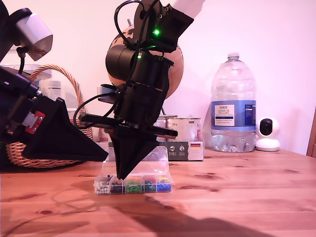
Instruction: Sort the loose pins on the table into their correct compartments
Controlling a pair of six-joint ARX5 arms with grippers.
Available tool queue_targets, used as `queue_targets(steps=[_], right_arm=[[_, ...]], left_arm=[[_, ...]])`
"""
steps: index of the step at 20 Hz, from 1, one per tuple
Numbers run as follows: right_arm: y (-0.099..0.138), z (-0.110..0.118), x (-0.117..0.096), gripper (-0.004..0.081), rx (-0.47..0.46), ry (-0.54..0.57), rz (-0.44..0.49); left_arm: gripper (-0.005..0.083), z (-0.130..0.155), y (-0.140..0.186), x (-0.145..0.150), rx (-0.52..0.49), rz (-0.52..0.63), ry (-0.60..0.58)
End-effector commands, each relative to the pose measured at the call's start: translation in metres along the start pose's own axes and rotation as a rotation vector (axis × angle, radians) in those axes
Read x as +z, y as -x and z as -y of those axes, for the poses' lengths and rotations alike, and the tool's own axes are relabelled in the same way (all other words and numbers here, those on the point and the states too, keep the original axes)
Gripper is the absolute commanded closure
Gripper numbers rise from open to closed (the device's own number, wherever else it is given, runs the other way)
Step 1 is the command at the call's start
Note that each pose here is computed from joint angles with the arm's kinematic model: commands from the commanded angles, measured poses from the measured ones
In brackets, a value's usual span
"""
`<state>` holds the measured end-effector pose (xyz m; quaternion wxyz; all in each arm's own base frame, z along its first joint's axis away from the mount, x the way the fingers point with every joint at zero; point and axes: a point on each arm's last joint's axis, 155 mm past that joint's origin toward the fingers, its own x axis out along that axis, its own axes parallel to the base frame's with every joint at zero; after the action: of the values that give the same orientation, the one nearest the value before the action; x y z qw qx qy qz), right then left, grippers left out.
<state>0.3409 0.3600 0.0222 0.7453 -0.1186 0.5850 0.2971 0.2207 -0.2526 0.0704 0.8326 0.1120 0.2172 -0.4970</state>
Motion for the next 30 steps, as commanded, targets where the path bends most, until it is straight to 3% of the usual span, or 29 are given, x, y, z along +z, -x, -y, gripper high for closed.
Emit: queue_targets(steps=[1,5,8,10,14,19,26,30], right_arm=[[0.019,-0.005,0.012,0.078,0.006,0.012,0.042],[0.052,-0.008,0.018,0.078,0.011,0.012,0.079],[0.065,-0.009,0.036,0.078,0.027,0.004,0.153],[0.071,-0.005,0.036,0.078,0.013,0.009,0.15],[0.086,0.019,0.033,0.078,-0.134,0.021,0.16],[0.134,0.029,0.04,0.078,-0.231,0.033,0.264],[0.161,0.049,-0.001,0.078,-0.314,0.001,0.388],[0.169,0.068,-0.026,0.078,-0.351,-0.072,0.532]], left_arm=[[0.0797,0.001,0.001,-0.006,-0.001,-0.008,0.01],[0.0797,0.002,0.001,-0.006,-0.008,-0.007,0.034],[0.0797,0.002,0.001,-0.003,-0.007,-0.002,0.033],[0.0797,0.0,0.001,0.003,-0.002,0.012,0.03],[0.0797,-0.011,0.011,0.037,0.039,0.1,0.021],[0.0797,-0.047,0.04,0.06,0.155,0.185,0.088],[0.0797,-0.084,0.08,0.06,0.302,0.215,0.164],[0.0797,-0.106,0.103,0.058,0.406,0.235,0.221]])
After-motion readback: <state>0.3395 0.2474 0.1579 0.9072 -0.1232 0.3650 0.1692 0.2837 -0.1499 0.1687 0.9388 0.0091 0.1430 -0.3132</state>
